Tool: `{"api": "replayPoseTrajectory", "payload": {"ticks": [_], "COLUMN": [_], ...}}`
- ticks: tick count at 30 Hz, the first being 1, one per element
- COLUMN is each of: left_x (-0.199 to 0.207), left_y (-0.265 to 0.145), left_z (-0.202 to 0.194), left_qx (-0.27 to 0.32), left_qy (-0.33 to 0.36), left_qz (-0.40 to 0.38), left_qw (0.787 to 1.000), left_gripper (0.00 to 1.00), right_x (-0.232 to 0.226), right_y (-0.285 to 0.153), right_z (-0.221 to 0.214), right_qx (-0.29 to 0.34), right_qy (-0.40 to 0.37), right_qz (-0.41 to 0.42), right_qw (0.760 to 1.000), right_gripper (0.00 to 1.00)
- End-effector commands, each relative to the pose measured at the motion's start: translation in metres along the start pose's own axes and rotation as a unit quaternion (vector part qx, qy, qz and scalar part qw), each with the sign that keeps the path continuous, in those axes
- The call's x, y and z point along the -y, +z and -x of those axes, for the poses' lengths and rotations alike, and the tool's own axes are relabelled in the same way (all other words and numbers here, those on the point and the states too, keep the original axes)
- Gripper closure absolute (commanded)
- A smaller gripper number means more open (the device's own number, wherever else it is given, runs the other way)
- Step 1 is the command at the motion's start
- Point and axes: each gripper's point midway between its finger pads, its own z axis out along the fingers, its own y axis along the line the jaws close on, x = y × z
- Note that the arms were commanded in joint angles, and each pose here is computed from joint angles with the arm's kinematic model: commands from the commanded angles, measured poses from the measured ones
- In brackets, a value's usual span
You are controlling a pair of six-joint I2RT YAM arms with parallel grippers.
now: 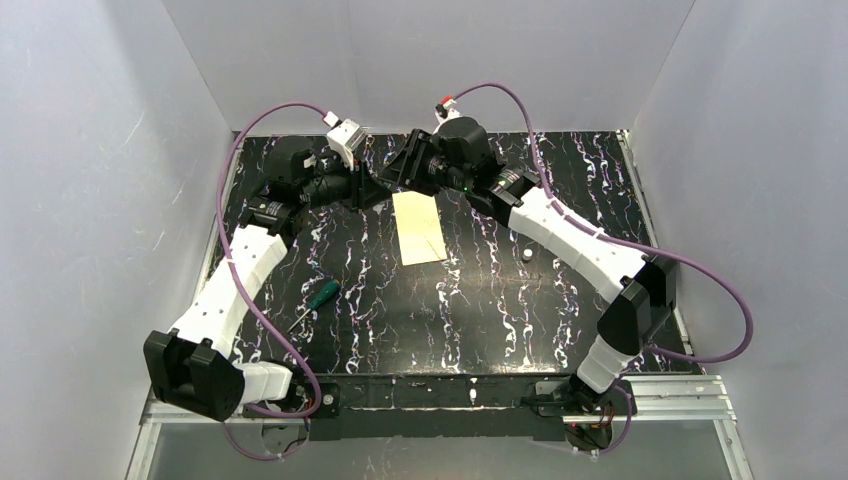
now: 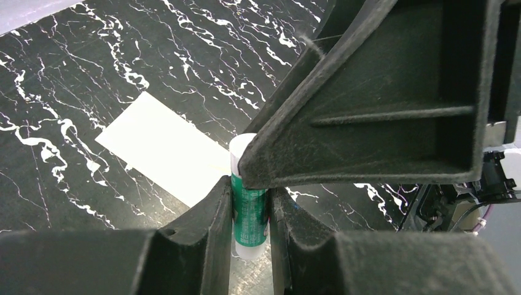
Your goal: Place the letter into the envelope and seal it
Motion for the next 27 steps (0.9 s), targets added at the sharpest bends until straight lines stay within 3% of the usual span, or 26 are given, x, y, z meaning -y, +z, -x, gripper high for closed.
{"api": "replayPoseTrajectory", "payload": {"ticks": [1, 2, 4, 6, 10, 15, 21, 26, 27], "left_x": [0.013, 0.014, 0.020, 0.030, 0.066, 0.109, 0.140, 0.154, 0.154], "left_y": [-0.005, -0.005, -0.007, -0.012, -0.031, -0.053, -0.077, -0.091, -0.091], "left_z": [0.020, 0.020, 0.018, 0.013, 0.013, 0.031, 0.052, 0.059, 0.060], "left_qx": [0.018, 0.017, 0.012, 0.004, -0.020, -0.016, -0.011, -0.004, -0.001], "left_qy": [0.023, 0.023, 0.019, 0.014, -0.026, -0.070, -0.069, -0.045, -0.043], "left_qz": [-0.025, -0.029, -0.043, -0.067, -0.160, -0.277, -0.368, -0.382, -0.379], "left_qw": [0.999, 0.999, 0.999, 0.998, 0.987, 0.958, 0.927, 0.923, 0.924], "left_gripper": [1.00, 1.00, 1.00, 1.00, 1.00, 1.00, 1.00, 1.00, 1.00], "right_x": [-0.023, -0.023, -0.026, -0.035, -0.053, -0.084, -0.112, -0.123, -0.125], "right_y": [-0.001, -0.001, -0.002, -0.009, -0.041, -0.108, -0.162, -0.184, -0.184], "right_z": [0.003, 0.004, 0.006, 0.010, 0.016, 0.003, -0.018, -0.030, -0.028], "right_qx": [-0.004, -0.003, 0.002, 0.012, 0.038, 0.041, -0.033, -0.058, -0.058], "right_qy": [-0.013, -0.015, -0.028, -0.051, -0.145, -0.245, -0.282, -0.286, -0.282], "right_qz": [0.039, 0.040, 0.047, 0.073, 0.139, 0.303, 0.441, 0.509, 0.508], "right_qw": [0.999, 0.999, 0.999, 0.996, 0.979, 0.920, 0.851, 0.810, 0.812], "right_gripper": [0.51, 0.60, 0.88, 0.99, 0.99, 0.99, 0.99, 0.99, 0.99]}}
